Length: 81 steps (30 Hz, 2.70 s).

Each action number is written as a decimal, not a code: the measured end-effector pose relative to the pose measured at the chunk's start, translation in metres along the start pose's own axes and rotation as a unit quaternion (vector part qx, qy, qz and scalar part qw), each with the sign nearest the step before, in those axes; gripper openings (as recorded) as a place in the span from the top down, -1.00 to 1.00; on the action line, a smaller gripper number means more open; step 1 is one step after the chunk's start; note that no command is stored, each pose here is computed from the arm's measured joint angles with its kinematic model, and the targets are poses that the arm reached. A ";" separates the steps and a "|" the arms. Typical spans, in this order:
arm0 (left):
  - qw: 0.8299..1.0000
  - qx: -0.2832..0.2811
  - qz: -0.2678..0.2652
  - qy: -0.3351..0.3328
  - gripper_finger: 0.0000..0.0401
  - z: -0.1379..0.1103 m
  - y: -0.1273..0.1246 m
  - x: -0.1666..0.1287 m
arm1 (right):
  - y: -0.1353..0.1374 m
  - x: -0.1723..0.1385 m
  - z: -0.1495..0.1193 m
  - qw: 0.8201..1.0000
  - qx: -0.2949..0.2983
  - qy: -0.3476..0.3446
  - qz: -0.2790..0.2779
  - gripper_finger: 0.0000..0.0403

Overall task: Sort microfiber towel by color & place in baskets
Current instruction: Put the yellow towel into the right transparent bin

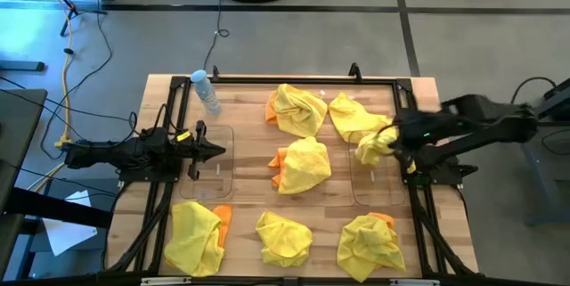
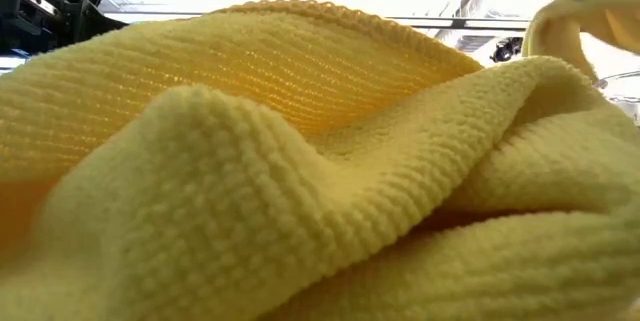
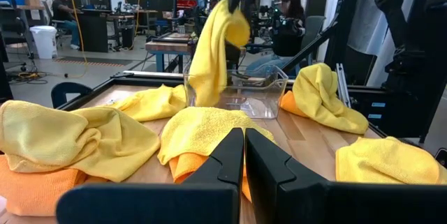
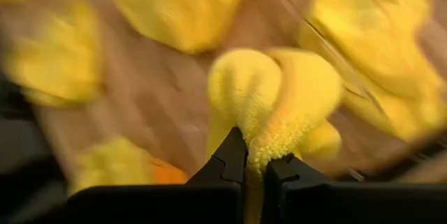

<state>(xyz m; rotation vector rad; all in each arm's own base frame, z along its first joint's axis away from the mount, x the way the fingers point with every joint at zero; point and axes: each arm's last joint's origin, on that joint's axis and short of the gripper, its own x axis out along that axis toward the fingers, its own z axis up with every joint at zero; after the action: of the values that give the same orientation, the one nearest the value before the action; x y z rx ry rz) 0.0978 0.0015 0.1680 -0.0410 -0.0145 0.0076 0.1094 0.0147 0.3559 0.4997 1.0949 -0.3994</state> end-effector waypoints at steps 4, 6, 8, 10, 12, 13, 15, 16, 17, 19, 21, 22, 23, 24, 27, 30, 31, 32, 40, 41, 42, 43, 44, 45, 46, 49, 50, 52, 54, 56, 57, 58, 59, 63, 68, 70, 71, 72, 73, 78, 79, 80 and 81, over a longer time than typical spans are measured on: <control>1.000 0.000 0.000 0.000 0.98 0.000 0.000 0.000 | 0.014 0.037 0.001 0.998 -0.033 0.048 -0.022 1.00; 1.000 0.000 0.000 0.000 0.98 0.000 0.000 0.000 | 0.020 0.057 -0.001 0.998 -0.034 0.051 -0.014 1.00; 1.000 0.000 0.000 0.000 0.98 0.000 0.000 0.000 | 0.022 0.076 -0.005 0.998 -0.019 0.052 -0.012 1.00; 1.000 0.000 0.000 0.000 0.98 0.000 0.000 0.000 | 0.021 0.095 -0.011 0.998 0.013 0.054 -0.014 1.00; 1.000 0.000 0.000 0.000 0.98 0.000 0.000 0.000 | 0.019 0.113 -0.018 0.997 0.056 0.055 -0.018 1.00; 1.000 0.000 0.000 0.000 0.98 0.000 0.000 0.000 | 0.017 0.121 -0.021 0.995 0.076 0.055 -0.021 1.00; 1.000 0.000 0.000 0.000 0.98 0.000 0.000 0.000 | 0.014 0.136 -0.026 0.991 0.117 0.051 -0.025 1.00; 1.000 0.000 0.000 0.000 0.98 0.000 0.000 0.000 | 0.013 0.142 -0.029 0.990 0.134 0.049 -0.025 1.00; 1.000 0.000 0.000 0.000 0.98 0.000 0.000 0.000 | 0.012 0.147 -0.031 0.988 0.147 0.046 -0.022 1.00; 1.000 0.000 0.000 0.000 0.98 0.000 0.000 0.000 | 0.011 0.153 -0.033 0.984 0.173 0.042 -0.022 1.00; 1.000 0.000 0.000 0.000 0.98 0.000 0.000 0.000 | 0.009 0.156 -0.035 0.979 0.197 0.037 -0.034 1.00; 1.000 0.000 0.000 0.000 0.98 0.000 0.000 0.000 | 0.008 0.156 -0.035 0.977 0.208 0.034 -0.039 1.00; 1.000 0.000 0.000 0.000 0.98 0.000 0.000 0.000 | 0.008 0.156 -0.035 0.975 0.216 0.032 -0.041 1.00; 1.000 0.000 0.000 0.000 0.98 0.000 0.000 0.000 | 0.008 0.155 -0.035 0.973 0.223 0.031 -0.041 1.00; 1.000 0.000 0.000 0.000 0.98 0.000 0.000 0.000 | 0.009 0.155 -0.033 0.969 0.245 0.026 -0.036 0.98; 1.000 0.000 0.000 0.000 0.98 0.000 0.000 0.000 | 0.009 0.155 -0.033 0.962 0.269 0.025 -0.036 0.89; 1.000 0.000 0.000 0.000 0.98 0.000 0.000 0.000 | 0.009 0.155 -0.033 0.960 0.276 0.025 -0.037 0.85; 1.000 0.000 0.000 0.000 0.98 0.000 0.000 0.000 | 0.009 0.155 -0.033 0.958 0.283 0.025 -0.037 0.81; 1.000 0.000 0.000 -0.007 0.98 0.001 0.000 0.000 | 0.010 0.155 -0.033 0.939 0.342 0.019 -0.035 0.40; 1.000 0.000 0.000 -0.006 0.98 0.001 0.000 0.000 | 0.010 0.155 -0.033 0.937 0.347 0.019 -0.035 0.36; 1.000 0.000 0.000 -0.007 0.98 0.001 0.000 0.000 | 0.010 0.155 -0.032 0.935 0.351 0.019 -0.034 0.32; 1.000 0.000 0.000 -0.006 0.98 0.001 0.000 0.000 | 0.010 0.155 -0.032 0.934 0.355 0.018 -0.033 0.29; 1.000 0.000 0.000 -0.006 0.98 0.001 0.000 0.000 | 0.011 0.155 -0.032 0.932 0.362 0.021 -0.029 0.26; 1.000 0.000 0.000 -0.007 0.98 0.001 0.000 0.000 | 0.011 0.154 -0.032 0.929 0.367 0.027 -0.026 0.23; 1.000 0.000 0.000 -0.006 0.98 0.001 0.000 0.000 | 0.011 0.154 -0.033 0.928 0.371 0.035 -0.022 0.21; 1.000 -0.001 -0.001 -0.007 0.98 0.001 0.000 0.000 | 0.011 0.151 -0.034 0.925 0.376 0.060 -0.006 0.20; 1.000 -0.001 -0.002 -0.007 0.98 0.001 0.000 0.000 | 0.011 0.150 -0.034 0.924 0.379 0.061 -0.002 0.20; 1.000 -0.001 -0.003 -0.008 0.98 0.002 0.000 0.000 | 0.011 0.146 -0.034 0.923 0.380 0.058 0.003 0.21; 1.000 -0.005 -0.003 -0.013 0.98 0.002 0.000 0.000 | 0.013 0.139 -0.030 0.924 0.379 0.047 0.006 0.23; 1.000 -0.004 -0.003 -0.021 0.98 0.005 0.000 0.000 | 0.013 0.128 -0.026 0.927 0.372 0.035 -0.006 0.25; 1.000 -0.004 -0.003 -0.023 0.98 0.007 0.000 -0.001 | 0.013 0.122 -0.024 0.930 0.365 0.031 -0.014 0.26; 1.000 -0.003 -0.003 -0.027 0.98 0.010 -0.001 -0.001 | 0.014 0.115 -0.021 0.932 0.361 0.026 -0.021 0.27; 1.000 -0.003 -0.003 -0.031 0.98 0.014 -0.001 -0.002 | 0.014 0.108 -0.019 0.934 0.355 0.019 -0.029 0.28; 0.999 0.015 -0.012 -0.041 0.98 0.031 -0.002 -0.003 | 0.012 0.083 -0.012 0.940 0.336 -0.022 -0.058 0.29; 1.000 0.020 -0.001 0.013 0.99 0.050 -0.002 0.002 | 0.010 0.075 -0.007 0.947 0.301 -0.070 -0.083 0.29; 0.999 0.017 0.000 0.046 1.00 0.057 -0.002 0.008 | 0.010 0.076 -0.007 0.952 0.285 -0.075 -0.084 0.29; 0.998 0.017 0.001 0.065 1.00 0.060 -0.002 0.011 | 0.010 0.077 -0.007 0.954 0.278 -0.074 -0.085 0.29; 0.996 0.016 0.000 0.086 1.00 0.062 -0.003 0.015 | 0.010 0.078 -0.008 0.956 0.270 -0.070 -0.087 0.29; 0.994 0.015 0.001 0.104 1.00 0.066 -0.003 0.020 | 0.009 0.079 -0.008 0.958 0.263 -0.068 -0.089 0.29; 0.984 -0.012 0.042 0.174 1.00 0.090 -0.007 0.052 | 0.010 0.079 -0.009 0.972 0.213 -0.055 -0.086 0.29; 0.981 -0.027 0.047 0.184 1.00 0.095 -0.008 0.060 | 0.010 0.079 -0.009 0.975 0.200 -0.052 -0.086 0.29; 0.979 -0.044 0.049 0.191 1.00 0.101 -0.010 0.068 | 0.010 0.079 -0.009 0.977 0.188 -0.050 -0.087 0.29; 0.978 -0.061 0.050 0.193 1.00 0.108 -0.011 0.077 | 0.010 0.079 -0.009 0.979 0.176 -0.049 -0.087 0.29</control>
<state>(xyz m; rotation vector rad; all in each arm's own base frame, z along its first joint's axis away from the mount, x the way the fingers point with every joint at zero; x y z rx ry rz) 0.1730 -0.0044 0.2770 -0.1654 0.3770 0.0997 0.1403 0.0232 0.2828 0.6895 0.9790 -0.7720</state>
